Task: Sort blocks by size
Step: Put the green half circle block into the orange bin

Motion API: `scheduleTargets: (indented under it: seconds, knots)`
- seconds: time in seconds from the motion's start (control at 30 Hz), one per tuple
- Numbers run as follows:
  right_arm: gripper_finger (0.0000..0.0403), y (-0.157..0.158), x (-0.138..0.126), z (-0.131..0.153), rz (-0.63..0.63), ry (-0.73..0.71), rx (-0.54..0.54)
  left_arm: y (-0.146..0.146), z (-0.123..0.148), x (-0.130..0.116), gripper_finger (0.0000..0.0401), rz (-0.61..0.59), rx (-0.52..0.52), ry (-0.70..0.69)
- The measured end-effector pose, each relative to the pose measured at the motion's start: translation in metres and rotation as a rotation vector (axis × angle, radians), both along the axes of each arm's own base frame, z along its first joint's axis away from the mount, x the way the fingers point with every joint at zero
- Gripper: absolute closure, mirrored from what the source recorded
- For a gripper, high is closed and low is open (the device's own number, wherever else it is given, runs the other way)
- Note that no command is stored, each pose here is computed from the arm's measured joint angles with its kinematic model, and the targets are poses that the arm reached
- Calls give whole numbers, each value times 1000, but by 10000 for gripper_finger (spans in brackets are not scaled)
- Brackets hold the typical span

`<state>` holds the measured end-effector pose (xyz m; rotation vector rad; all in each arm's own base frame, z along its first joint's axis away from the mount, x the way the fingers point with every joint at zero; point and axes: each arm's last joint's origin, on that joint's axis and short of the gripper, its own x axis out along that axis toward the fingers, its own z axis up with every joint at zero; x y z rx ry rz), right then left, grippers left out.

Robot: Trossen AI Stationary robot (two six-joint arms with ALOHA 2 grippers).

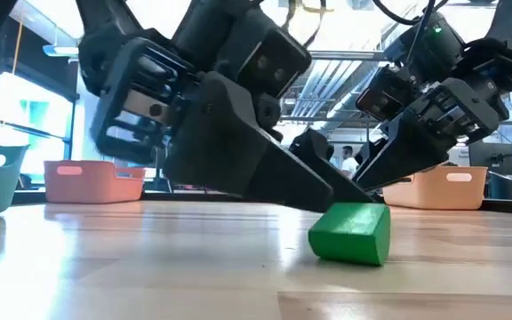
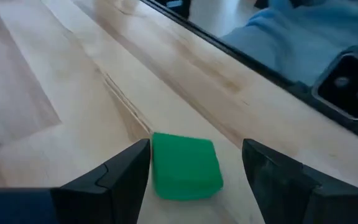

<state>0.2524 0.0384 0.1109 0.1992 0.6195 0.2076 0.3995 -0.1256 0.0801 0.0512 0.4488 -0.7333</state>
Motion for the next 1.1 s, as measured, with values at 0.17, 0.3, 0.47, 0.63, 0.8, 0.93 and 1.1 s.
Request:
scheduleTargets:
  seconds: [0.17,0.3,0.47,0.63,0.8,0.93,1.1]
  knots:
    - [249,15,-3,0,-5,9,11,-25,-1,-6,162,123,174,-81]
    - [249,33,-7,0,-5,6,1,-40,-3,-12,162,301,278,-101]
    - [249,56,-15,0,33,1,2,-50,-3,-18,162,401,261,-80]
    - [249,76,-24,0,66,8,22,-54,-2,-19,162,465,194,-59]
    - [250,92,-33,0,79,-8,-6,-55,-2,-19,162,502,127,-21]
    - [250,99,-37,1,67,-25,-36,-55,-3,-20,162,551,102,-7]
    - [250,104,-40,1,67,-34,-50,-54,-3,-20,162,572,104,-9]
